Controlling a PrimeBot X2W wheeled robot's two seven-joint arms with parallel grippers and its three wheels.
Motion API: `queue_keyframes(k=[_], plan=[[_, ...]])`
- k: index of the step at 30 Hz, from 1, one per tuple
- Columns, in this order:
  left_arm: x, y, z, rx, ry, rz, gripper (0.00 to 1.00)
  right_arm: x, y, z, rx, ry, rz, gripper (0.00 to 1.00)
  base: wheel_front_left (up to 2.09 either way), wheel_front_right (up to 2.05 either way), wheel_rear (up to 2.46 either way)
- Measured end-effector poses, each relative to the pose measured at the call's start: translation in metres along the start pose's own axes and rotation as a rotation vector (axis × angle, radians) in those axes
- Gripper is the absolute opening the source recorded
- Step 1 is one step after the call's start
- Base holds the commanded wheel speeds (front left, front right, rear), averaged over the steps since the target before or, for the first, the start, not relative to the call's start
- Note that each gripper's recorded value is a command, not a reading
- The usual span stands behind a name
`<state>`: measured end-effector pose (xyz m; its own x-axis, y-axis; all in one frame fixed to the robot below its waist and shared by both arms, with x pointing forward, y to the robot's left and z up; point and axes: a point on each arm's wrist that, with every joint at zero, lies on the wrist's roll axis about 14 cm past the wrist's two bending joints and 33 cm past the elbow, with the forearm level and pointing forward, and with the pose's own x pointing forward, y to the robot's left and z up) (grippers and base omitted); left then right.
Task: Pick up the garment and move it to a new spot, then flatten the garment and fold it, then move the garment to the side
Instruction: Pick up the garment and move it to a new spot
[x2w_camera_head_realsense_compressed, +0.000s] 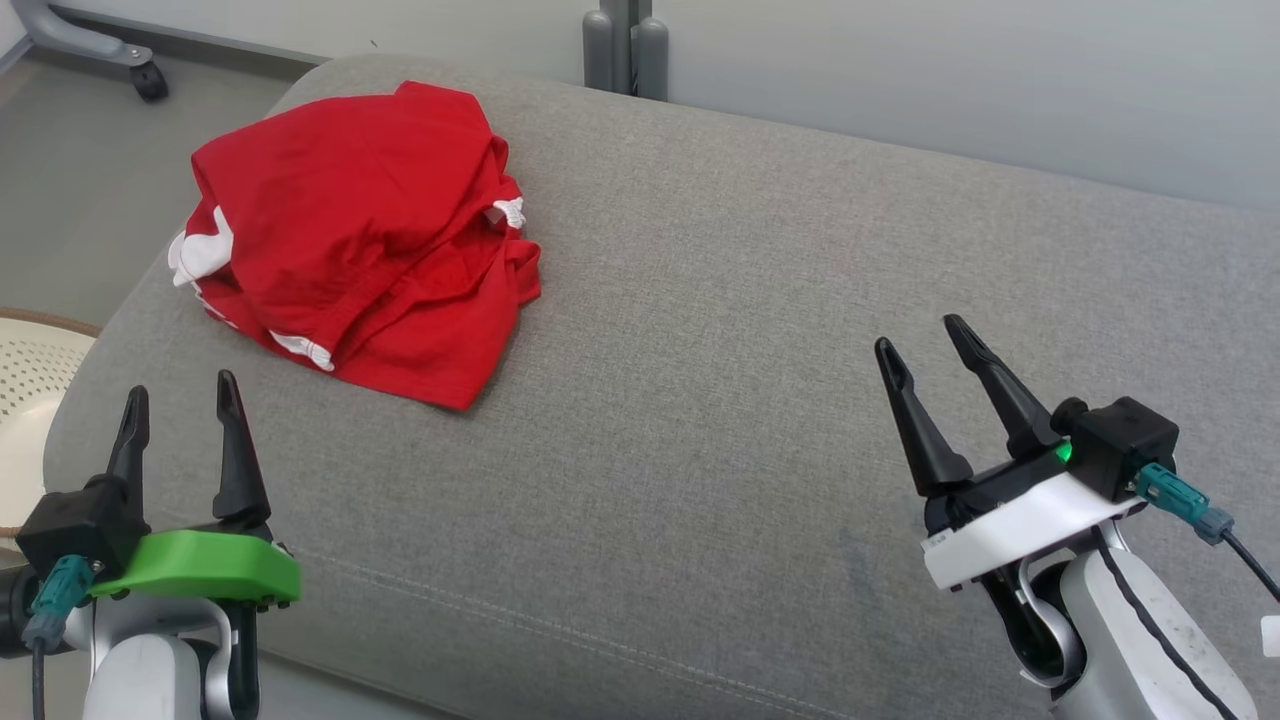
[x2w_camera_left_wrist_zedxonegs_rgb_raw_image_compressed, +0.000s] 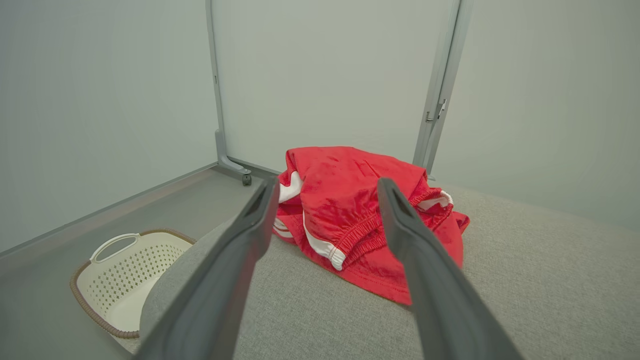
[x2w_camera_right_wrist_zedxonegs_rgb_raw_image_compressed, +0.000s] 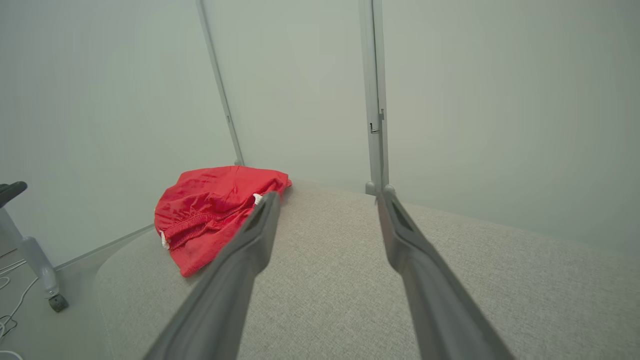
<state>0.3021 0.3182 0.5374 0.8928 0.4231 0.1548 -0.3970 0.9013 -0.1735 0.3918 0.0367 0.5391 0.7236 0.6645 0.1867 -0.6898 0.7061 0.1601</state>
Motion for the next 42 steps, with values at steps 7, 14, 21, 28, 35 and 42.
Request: queue_keyframes(k=[7, 14, 21, 28, 35, 42], plan=[[0.005, -0.006, -0.005, 0.012, 0.016, -0.041, 1.00, -0.003, -0.006, -0.003, 0.001, 0.009, -0.016, 1.00, 0.00, 0.00, 0.00], [0.034, -0.005, -0.001, 0.021, 0.027, -0.065, 1.00, -0.006, -0.012, -0.013, 0.006, 0.034, -0.022, 1.00, 0.00, 0.00, 0.00], [0.063, -0.001, -0.025, -0.069, 0.153, -0.030, 1.00, -0.004, -0.027, -0.018, -0.007, 0.042, -0.036, 1.00, 0.00, 0.00, 0.00], [0.085, 0.004, -0.063, -0.177, 0.324, 0.029, 1.00, -0.006, -0.046, -0.017, -0.025, 0.037, -0.068, 1.00, 0.00, 0.00, 0.00], [0.105, 0.012, -0.089, -0.276, 0.430, 0.101, 1.00, -0.016, -0.070, -0.016, -0.046, 0.042, -0.127, 1.00, 0.00, 0.00, 0.00], [0.117, 0.023, -0.114, -0.294, 0.522, 0.170, 1.00, -0.026, -0.090, -0.011, -0.057, 0.032, -0.186, 1.00, 0.00, 0.00, 0.00]])
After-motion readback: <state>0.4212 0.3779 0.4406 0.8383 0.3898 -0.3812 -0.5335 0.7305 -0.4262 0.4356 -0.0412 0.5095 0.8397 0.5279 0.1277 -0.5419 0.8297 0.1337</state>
